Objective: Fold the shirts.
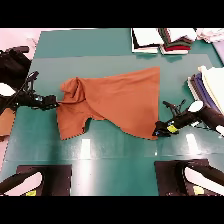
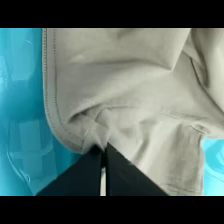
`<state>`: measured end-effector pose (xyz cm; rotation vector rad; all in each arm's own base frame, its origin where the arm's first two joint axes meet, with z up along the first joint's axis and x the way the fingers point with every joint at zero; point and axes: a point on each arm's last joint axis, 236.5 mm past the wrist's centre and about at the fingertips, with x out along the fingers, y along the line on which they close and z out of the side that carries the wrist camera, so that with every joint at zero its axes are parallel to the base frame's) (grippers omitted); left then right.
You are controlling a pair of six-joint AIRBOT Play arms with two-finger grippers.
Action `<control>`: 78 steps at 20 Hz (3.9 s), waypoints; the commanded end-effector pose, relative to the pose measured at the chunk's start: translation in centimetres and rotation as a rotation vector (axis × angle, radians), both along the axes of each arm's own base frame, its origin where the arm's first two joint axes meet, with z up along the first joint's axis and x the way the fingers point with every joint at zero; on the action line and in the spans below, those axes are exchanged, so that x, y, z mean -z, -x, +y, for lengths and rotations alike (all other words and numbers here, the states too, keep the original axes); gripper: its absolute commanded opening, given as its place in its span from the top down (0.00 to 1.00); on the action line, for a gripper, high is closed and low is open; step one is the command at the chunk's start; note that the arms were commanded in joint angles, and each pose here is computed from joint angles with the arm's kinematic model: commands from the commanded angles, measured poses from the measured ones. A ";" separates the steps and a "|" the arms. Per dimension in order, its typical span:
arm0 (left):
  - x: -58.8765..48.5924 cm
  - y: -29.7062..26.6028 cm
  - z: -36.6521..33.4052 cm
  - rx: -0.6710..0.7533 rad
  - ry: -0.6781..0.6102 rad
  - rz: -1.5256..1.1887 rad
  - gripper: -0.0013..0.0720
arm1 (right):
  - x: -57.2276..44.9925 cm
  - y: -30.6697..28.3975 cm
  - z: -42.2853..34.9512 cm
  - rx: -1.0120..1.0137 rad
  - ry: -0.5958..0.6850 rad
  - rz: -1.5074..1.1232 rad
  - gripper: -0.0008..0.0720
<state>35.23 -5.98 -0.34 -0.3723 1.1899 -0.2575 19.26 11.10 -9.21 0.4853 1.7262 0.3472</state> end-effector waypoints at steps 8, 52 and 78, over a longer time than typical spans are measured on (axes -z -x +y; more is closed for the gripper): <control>-31.0 0.4 -0.3 0.006 -0.074 -0.730 0.95 | -30.2 -13.4 -4.1 0.103 0.087 -0.965 0.96; 4.6 -5.0 -3.8 0.199 -0.018 0.224 0.95 | -7.9 -21.8 -14.6 -0.005 0.427 -0.307 0.95; 8.2 22.4 -9.0 0.045 0.095 0.488 0.36 | -16.7 -15.9 -11.2 0.067 0.365 -0.553 0.37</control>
